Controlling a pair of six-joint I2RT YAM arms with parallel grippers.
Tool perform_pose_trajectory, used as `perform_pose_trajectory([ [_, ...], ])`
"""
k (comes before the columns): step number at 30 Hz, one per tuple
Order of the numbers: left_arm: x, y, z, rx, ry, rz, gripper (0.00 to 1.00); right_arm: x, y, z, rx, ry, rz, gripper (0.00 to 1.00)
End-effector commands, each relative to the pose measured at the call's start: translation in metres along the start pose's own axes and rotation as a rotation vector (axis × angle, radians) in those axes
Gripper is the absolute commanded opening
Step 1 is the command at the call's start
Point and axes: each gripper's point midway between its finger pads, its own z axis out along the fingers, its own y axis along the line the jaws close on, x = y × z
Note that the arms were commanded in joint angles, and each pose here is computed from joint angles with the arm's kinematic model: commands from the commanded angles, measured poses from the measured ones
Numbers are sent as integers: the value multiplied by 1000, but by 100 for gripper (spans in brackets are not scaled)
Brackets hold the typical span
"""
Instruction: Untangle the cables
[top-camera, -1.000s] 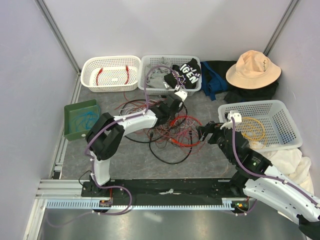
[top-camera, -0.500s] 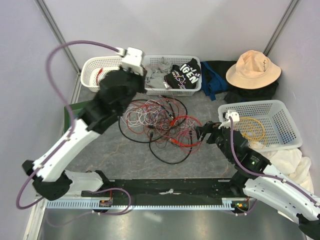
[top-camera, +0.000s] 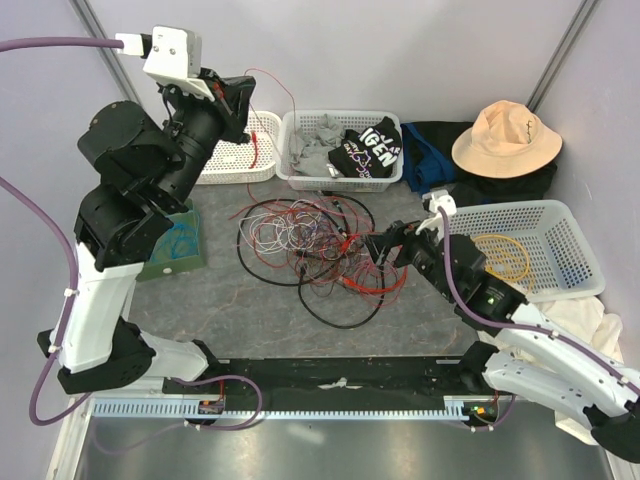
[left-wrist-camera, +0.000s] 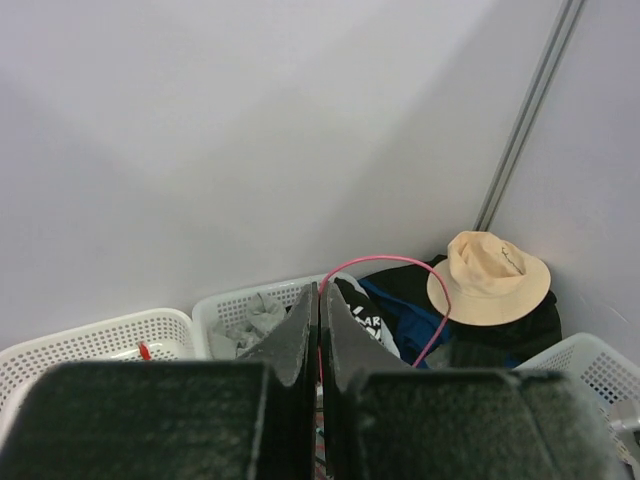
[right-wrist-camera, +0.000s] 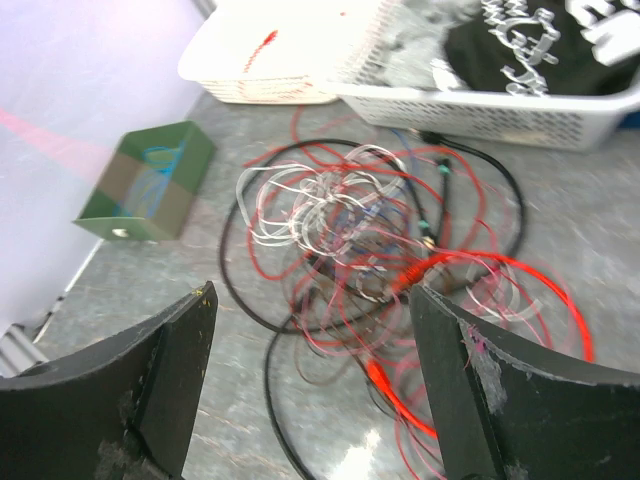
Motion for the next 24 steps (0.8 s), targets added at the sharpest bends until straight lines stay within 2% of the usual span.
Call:
perform_pose_trajectory([
  [1, -21, -2, -9, 41, -39, 8, 2, -38, 43, 14, -152, -86, -7, 86],
  [7, -4, -8, -4, 56, 4, 8, 2, -44, 70, 38, -227, -89, -5, 87],
  [13, 18, -3, 3, 14, 56, 52, 2, -80, 90, 23, -298, -186, -19, 88],
  [19, 44, 45, 37, -280, 89, 224, 2, -82, 75, 6, -250, -197, -10, 89],
  [21, 56, 56, 54, -329, 113, 195, 2, -76, 70, 3, -233, -173, -12, 89],
  [22, 56, 74, 59, -374, 115, 177, 2, -75, 68, -1, -231, -169, -15, 89],
  [23, 69, 74, 75, -356, 133, 127, 2, -71, 65, -2, -218, -152, -20, 89],
  [24, 58, 91, 77, -385, 116, 112, 2, -72, 62, -7, -215, -157, -22, 89],
])
